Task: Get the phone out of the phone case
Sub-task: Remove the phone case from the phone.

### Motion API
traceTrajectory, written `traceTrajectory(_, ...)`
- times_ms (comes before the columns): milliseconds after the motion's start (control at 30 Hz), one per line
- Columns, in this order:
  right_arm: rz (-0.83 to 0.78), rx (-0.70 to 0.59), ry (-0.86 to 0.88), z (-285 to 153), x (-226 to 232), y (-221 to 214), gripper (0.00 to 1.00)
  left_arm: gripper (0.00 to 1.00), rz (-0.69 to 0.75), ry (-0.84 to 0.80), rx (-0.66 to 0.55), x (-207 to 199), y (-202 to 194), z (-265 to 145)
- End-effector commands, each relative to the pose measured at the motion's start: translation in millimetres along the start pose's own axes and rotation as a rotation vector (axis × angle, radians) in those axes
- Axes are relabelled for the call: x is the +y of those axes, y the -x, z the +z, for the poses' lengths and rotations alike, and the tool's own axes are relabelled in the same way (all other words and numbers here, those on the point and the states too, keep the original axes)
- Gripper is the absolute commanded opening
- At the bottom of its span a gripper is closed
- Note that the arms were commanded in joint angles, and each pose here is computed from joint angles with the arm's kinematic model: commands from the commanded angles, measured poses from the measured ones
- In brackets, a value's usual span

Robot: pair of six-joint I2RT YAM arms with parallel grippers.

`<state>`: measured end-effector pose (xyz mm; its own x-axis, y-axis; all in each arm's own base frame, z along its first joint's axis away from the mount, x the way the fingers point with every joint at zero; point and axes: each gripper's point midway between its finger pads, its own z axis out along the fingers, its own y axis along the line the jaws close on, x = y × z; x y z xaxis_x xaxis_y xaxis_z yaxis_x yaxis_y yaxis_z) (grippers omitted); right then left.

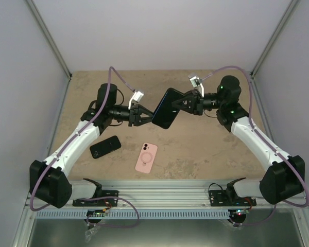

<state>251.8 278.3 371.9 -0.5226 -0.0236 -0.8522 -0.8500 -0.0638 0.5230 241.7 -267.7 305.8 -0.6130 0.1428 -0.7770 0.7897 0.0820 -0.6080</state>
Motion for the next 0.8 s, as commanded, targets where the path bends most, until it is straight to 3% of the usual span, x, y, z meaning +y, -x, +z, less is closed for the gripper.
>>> traceTrajectory(0, 0.029, 0.203, 0.272, 16, 56, -48, 0.01, 0.28, 0.158, 0.084, -0.033, -2, 32, 8)
traceTrajectory(500, 0.098, 0.245, 0.288, 30, 48, -74, 0.00, 0.31, 0.248, -0.049, 0.025, -42, 36, 29)
traceTrajectory(767, 0.118, 0.257, 0.290, 40, 42, -74, 0.01, 0.19, 0.207, -0.099, 0.019, -49, 32, 33)
